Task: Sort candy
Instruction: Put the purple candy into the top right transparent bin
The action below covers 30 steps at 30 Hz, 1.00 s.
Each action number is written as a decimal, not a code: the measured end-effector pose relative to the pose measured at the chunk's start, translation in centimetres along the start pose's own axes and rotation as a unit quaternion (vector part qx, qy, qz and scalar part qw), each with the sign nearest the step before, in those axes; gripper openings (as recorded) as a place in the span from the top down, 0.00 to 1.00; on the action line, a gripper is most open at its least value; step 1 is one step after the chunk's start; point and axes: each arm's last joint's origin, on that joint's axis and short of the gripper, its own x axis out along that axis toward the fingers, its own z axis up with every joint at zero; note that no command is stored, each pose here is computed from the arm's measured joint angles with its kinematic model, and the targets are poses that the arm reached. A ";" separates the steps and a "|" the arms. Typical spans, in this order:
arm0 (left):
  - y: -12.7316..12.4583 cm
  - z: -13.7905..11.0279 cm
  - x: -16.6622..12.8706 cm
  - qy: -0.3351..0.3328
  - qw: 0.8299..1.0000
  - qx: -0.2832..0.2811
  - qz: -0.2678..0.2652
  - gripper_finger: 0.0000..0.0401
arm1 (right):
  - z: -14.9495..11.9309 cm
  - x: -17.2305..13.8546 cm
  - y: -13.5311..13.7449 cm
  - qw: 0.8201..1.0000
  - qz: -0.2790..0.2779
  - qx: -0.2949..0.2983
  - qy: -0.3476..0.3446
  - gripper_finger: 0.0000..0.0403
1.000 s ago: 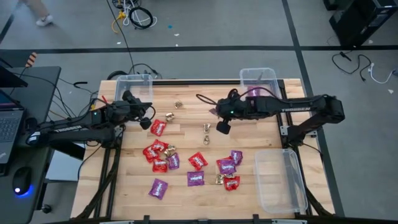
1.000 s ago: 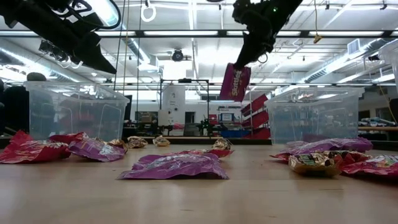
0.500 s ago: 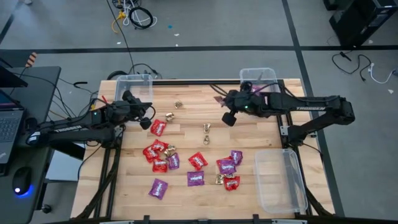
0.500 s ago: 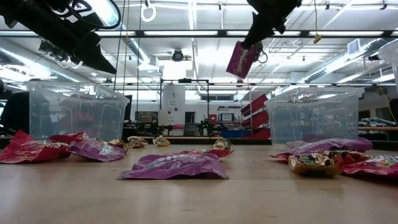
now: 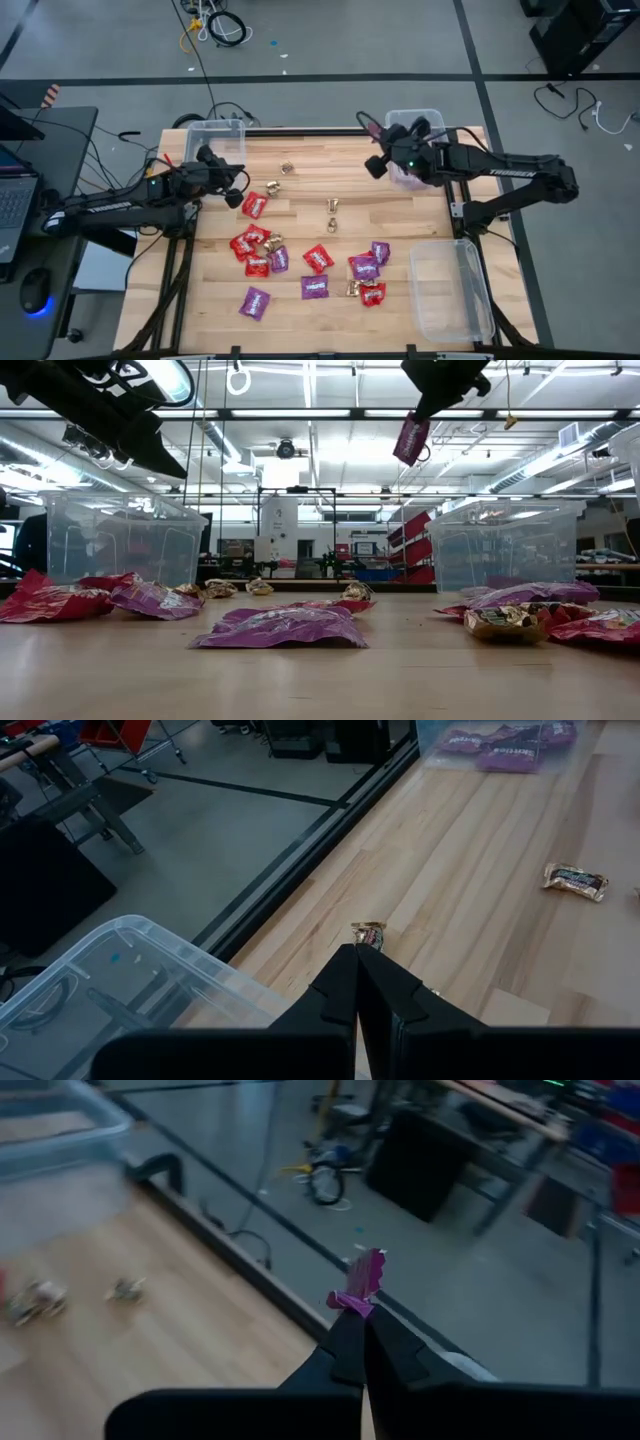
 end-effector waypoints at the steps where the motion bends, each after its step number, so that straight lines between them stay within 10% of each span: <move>1: 0.0 0.0 0.0 0.000 1.000 0.000 0.000 0.98 | 0.0 0.1 -0.3 1.000 -0.006 0.007 0.001 1.00; 30: 0.0 0.0 0.0 0.000 1.000 0.000 0.000 0.98 | -2.7 3.5 -7.6 0.975 -0.116 0.062 0.178 1.00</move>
